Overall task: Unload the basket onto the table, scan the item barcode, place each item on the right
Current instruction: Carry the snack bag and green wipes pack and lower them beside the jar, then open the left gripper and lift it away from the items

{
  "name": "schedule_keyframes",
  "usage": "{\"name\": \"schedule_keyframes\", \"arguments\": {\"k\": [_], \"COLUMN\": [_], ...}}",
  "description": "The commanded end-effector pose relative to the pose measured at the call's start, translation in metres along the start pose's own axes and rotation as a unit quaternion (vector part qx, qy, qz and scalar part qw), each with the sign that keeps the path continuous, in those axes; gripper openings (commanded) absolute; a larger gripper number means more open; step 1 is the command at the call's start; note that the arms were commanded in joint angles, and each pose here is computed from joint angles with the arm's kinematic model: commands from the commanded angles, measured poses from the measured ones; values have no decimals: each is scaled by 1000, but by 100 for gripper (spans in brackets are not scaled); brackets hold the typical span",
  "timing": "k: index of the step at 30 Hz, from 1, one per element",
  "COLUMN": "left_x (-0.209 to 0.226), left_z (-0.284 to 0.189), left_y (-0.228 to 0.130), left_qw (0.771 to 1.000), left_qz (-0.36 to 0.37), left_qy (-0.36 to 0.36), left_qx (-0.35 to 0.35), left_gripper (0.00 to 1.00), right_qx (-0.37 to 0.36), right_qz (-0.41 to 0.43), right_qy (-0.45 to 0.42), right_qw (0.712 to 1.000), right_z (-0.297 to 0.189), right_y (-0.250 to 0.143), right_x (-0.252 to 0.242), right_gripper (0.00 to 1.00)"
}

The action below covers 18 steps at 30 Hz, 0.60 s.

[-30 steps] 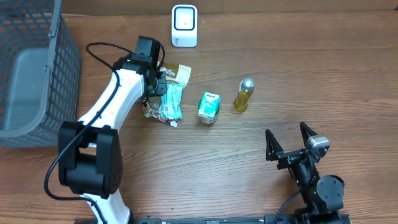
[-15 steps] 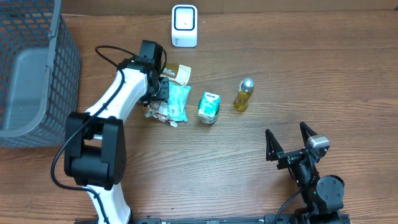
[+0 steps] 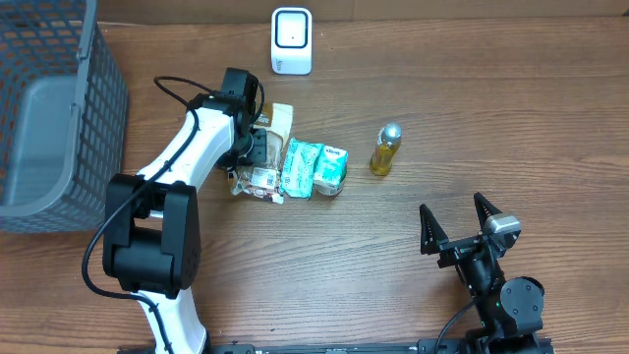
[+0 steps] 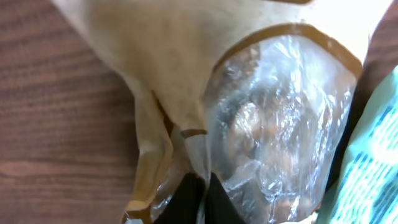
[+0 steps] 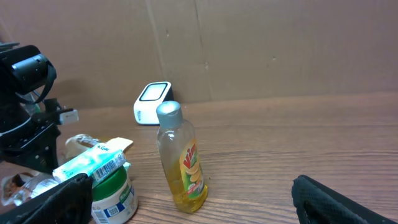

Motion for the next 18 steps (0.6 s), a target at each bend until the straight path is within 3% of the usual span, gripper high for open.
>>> {"name": "schedule_keyframes", "arguments": {"k": [1, 12, 14, 18], "left_x": [1, 9, 9, 8], "left_z": [4, -10, -16, -40], "left_y": [-10, -20, -15, 0], "left_qw": [999, 994, 995, 996], "left_qz": [32, 90, 88, 79], "left_qy": [-2, 17, 17, 15], "left_qx": [24, 55, 46, 25], "left_gripper": [4, 12, 27, 48], "right_qx": [-1, -1, -1, -1], "right_qz": [-1, -1, -2, -1], "right_qy": [-2, -2, -2, -2], "right_qw": [1000, 1000, 1000, 1000], "right_z": [0, 0, 0, 0], "right_y": [-3, -3, -2, -2], "right_x": [-1, -1, -1, -1], "right_gripper": [100, 100, 100, 100]}}
Point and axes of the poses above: each gripper's point midway between its finger pads, its own z axis out along the fingers, its own x axis along the line the jaws close on, y = z × x, the point moved 1 cm from there along -z, back along the fingers, and after that the axes turned 3 degrees about z, right-handed, at the moved point
